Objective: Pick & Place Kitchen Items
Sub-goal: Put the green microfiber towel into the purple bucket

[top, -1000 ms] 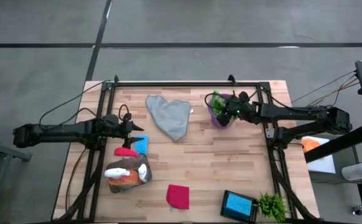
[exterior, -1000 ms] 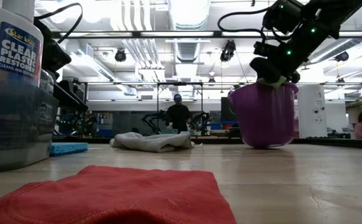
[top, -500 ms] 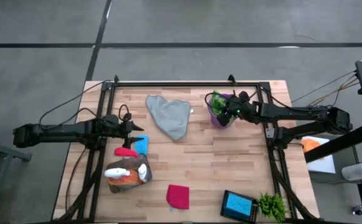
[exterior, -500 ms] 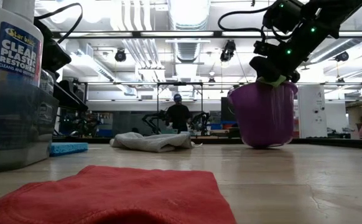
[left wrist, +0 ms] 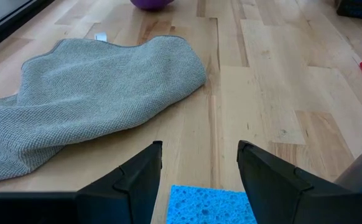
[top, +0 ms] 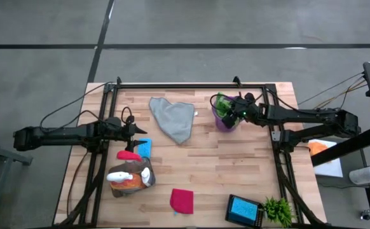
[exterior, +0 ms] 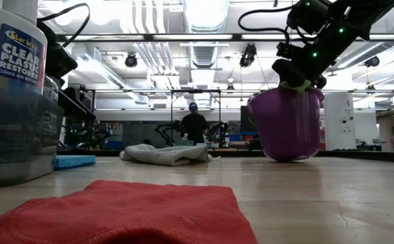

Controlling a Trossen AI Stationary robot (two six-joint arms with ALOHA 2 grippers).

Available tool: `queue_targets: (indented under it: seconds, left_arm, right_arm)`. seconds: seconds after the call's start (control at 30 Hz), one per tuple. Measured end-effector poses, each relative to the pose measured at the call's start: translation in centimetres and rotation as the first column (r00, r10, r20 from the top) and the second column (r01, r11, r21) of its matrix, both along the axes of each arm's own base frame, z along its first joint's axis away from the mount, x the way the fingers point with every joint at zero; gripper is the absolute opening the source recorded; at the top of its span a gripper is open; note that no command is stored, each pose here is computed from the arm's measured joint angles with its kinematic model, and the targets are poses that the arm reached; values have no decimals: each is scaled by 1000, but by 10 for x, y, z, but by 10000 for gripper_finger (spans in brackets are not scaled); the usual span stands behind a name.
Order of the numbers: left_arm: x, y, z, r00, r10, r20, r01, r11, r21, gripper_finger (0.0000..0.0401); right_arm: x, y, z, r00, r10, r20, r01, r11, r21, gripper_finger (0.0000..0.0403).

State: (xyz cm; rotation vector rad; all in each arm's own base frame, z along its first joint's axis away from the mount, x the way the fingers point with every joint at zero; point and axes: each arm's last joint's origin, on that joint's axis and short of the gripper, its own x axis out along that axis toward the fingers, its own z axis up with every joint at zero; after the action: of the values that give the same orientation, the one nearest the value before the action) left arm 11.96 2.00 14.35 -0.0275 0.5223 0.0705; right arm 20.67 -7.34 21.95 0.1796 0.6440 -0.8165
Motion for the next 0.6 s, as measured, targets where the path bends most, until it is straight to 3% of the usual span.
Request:
queue_targets:
  seconds: [0.13,0.3,0.33,0.47,0.6]
  left_arm:
    - [0,0,0,1000,0,1,0,1000,0,214]
    - [0,0,0,1000,0,0,0,1000,0,214]
    - [0,0,0,1000,0,0,0,1000,0,214]
    - [0,0,0,1000,-1,0,1,1000,0,214]
    - [0,0,0,1000,-1,0,1,1000,0,214]
  right_arm:
    - [-2,1,1,1000,0,-3,0,1000,1,230]
    - [-5,3,0,1000,23,-14,-23,999,41,379]
    - [-6,4,1,999,40,1,-40,998,57,386]
    - [-4,8,8,993,103,52,-107,991,76,348]
    - [-7,12,18,992,97,81,-100,994,37,364]
